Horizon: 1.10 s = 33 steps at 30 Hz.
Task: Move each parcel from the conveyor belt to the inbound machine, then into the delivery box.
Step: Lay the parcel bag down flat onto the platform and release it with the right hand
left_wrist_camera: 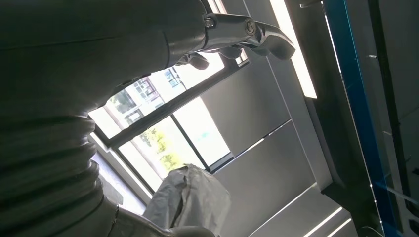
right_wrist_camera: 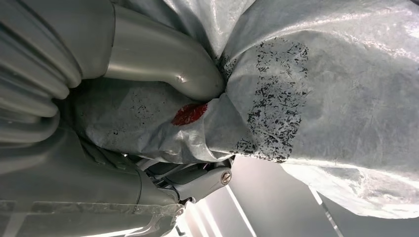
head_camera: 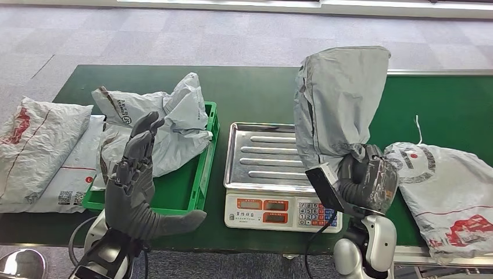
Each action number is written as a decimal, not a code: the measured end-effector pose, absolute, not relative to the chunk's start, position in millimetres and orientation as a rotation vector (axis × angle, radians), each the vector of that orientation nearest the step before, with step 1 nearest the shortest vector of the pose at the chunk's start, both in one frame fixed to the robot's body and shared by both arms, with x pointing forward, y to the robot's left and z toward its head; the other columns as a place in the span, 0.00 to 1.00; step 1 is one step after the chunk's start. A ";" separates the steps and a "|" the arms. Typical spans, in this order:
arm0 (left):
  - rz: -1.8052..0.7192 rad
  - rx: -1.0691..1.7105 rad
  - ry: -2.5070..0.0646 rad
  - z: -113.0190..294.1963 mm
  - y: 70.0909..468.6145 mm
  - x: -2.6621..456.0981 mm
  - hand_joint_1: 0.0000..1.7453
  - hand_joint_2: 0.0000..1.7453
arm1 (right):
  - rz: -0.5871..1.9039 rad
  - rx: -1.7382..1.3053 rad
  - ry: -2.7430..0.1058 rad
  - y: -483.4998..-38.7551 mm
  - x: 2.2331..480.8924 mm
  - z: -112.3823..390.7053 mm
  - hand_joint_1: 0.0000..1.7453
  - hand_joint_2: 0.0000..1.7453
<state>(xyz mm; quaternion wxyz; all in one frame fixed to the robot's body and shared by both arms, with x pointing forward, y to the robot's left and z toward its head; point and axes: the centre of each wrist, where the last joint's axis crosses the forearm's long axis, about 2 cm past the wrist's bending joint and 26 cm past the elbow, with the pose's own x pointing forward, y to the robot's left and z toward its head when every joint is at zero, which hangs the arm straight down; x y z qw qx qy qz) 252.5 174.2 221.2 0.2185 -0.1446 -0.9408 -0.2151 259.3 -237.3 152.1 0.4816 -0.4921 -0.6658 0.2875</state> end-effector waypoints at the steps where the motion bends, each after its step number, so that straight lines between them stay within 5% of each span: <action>1: -0.595 -0.401 -2.603 220.6 174.1 252.4 0.00 1.00 | 0.714 -1.190 -1.623 -234.8 259.6 150.1 1.00 1.00; 8: -0.587 -0.394 -2.598 215.3 174.2 250.4 0.00 1.00 | 0.733 -1.166 -1.605 -230.6 254.7 139.2 1.00 1.00; 12: -0.590 -0.389 -2.593 212.4 174.4 249.9 0.00 1.00 | 0.758 -1.153 -1.595 -230.1 252.3 134.5 0.06 1.00; 13: -0.590 -0.388 -2.591 211.9 174.5 249.8 0.00 1.00 | 0.764 -1.148 -1.592 -229.8 252.1 133.2 0.00 1.00; 33: -0.642 -0.372 -2.571 205.9 175.5 246.1 0.00 1.00 | 0.815 -1.094 -1.571 -222.0 251.1 119.5 0.00 1.00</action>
